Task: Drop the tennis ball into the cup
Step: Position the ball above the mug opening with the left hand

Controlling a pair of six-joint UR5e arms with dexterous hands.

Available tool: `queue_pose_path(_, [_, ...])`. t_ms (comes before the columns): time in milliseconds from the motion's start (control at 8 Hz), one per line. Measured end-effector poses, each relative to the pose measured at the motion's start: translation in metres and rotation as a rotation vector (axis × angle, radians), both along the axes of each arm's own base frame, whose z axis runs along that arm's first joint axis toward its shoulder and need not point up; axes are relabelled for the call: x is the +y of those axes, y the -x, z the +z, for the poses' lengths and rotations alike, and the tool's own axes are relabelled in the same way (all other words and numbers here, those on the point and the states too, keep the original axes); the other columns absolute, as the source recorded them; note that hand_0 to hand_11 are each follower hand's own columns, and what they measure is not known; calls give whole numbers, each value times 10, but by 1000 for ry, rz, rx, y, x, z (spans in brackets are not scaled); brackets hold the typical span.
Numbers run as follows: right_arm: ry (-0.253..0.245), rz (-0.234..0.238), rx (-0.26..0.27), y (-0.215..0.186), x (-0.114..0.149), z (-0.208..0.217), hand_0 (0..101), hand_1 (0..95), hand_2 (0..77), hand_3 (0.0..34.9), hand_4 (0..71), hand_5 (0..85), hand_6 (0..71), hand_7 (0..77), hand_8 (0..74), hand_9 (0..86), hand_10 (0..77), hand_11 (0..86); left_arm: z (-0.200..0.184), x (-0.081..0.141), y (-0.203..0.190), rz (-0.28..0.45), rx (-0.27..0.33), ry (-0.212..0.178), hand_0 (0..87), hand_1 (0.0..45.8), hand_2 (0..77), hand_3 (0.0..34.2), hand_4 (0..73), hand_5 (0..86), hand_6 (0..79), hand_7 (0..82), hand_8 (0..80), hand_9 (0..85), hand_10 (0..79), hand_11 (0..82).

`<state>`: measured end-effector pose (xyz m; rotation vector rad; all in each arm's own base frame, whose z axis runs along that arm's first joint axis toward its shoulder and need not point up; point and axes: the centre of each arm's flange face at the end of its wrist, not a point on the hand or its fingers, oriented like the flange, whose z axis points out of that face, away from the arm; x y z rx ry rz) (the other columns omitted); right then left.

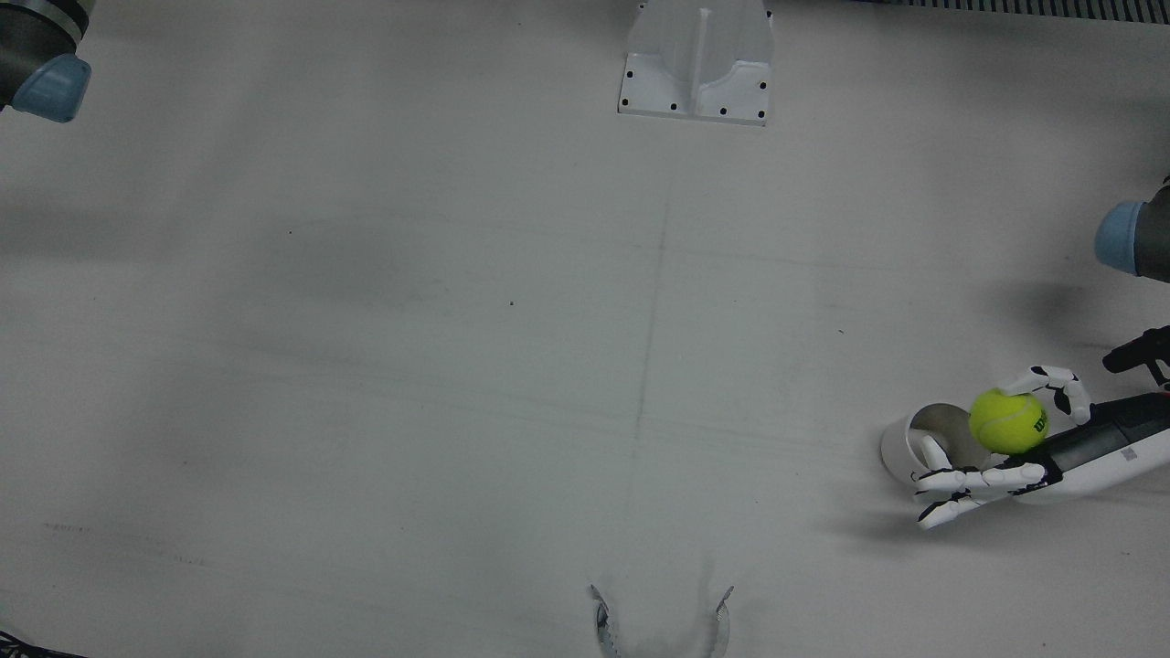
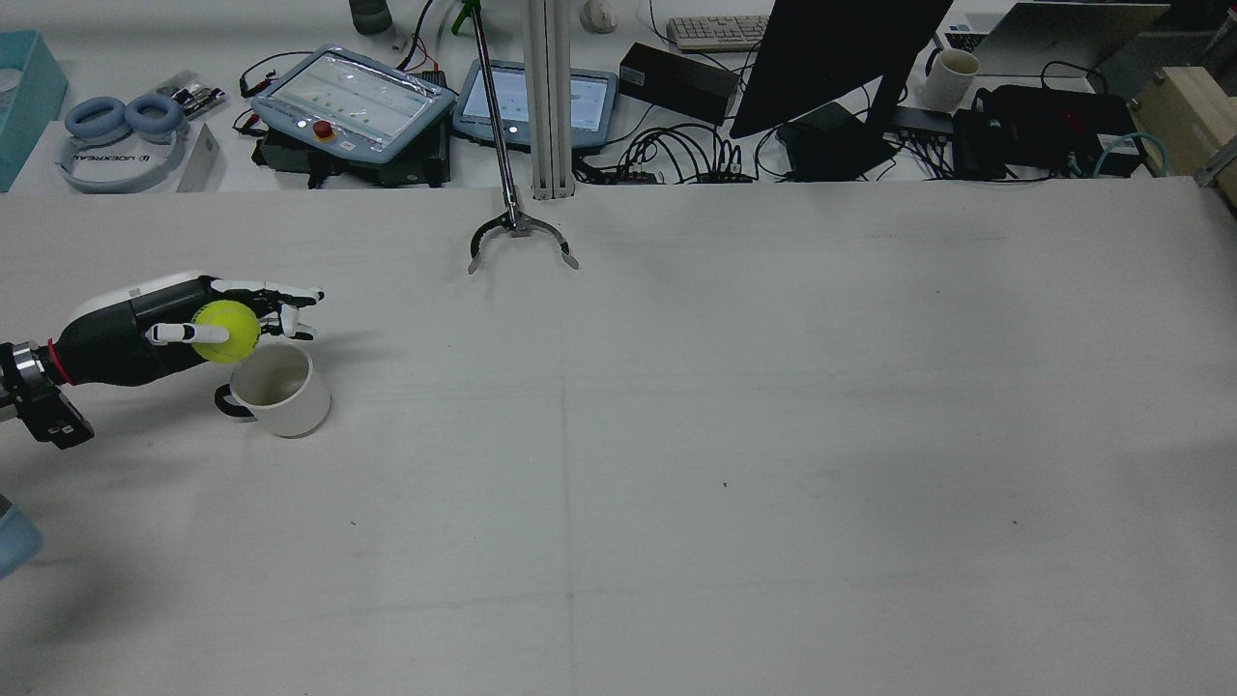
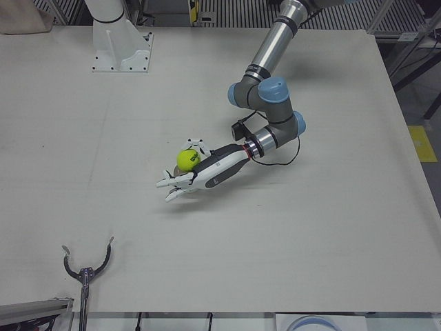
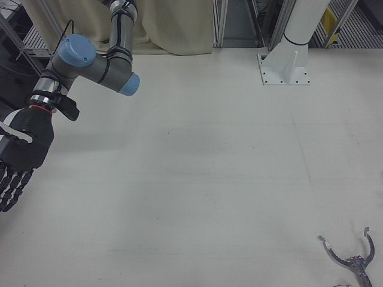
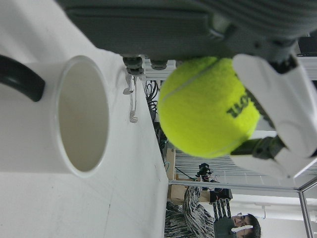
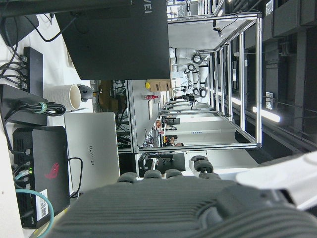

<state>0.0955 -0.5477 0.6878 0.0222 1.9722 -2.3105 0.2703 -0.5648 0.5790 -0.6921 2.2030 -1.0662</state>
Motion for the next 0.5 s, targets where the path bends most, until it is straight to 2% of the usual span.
queue_pose_path(125, [0, 0, 0, 0, 0, 0, 0, 5, 5, 0, 0, 0, 0, 0, 0, 0, 0, 5, 0, 0, 0, 0, 2, 0, 385, 114, 562, 1, 76, 16, 153, 382, 0, 44, 27, 82])
queue_pose_path(250, [0, 0, 0, 0, 0, 0, 0, 5, 5, 0, 0, 0, 0, 0, 0, 0, 0, 5, 1, 0, 1, -1, 3, 1, 369, 114, 562, 1, 44, 54, 131, 147, 5, 22, 22, 44])
queue_pose_path(375, [0, 0, 0, 0, 0, 0, 0, 5, 5, 0, 0, 0, 0, 0, 0, 0, 0, 5, 0, 0, 1, -1, 4, 0, 337, 114, 562, 2, 16, 27, 87, 114, 5, 16, 22, 44])
queue_pose_path(500, [1, 0, 0, 0, 0, 0, 0, 5, 5, 0, 0, 0, 0, 0, 0, 0, 0, 5, 0, 0, 2, -2, 7, -1, 328, 114, 562, 0, 16, 27, 11, 114, 5, 16, 22, 44])
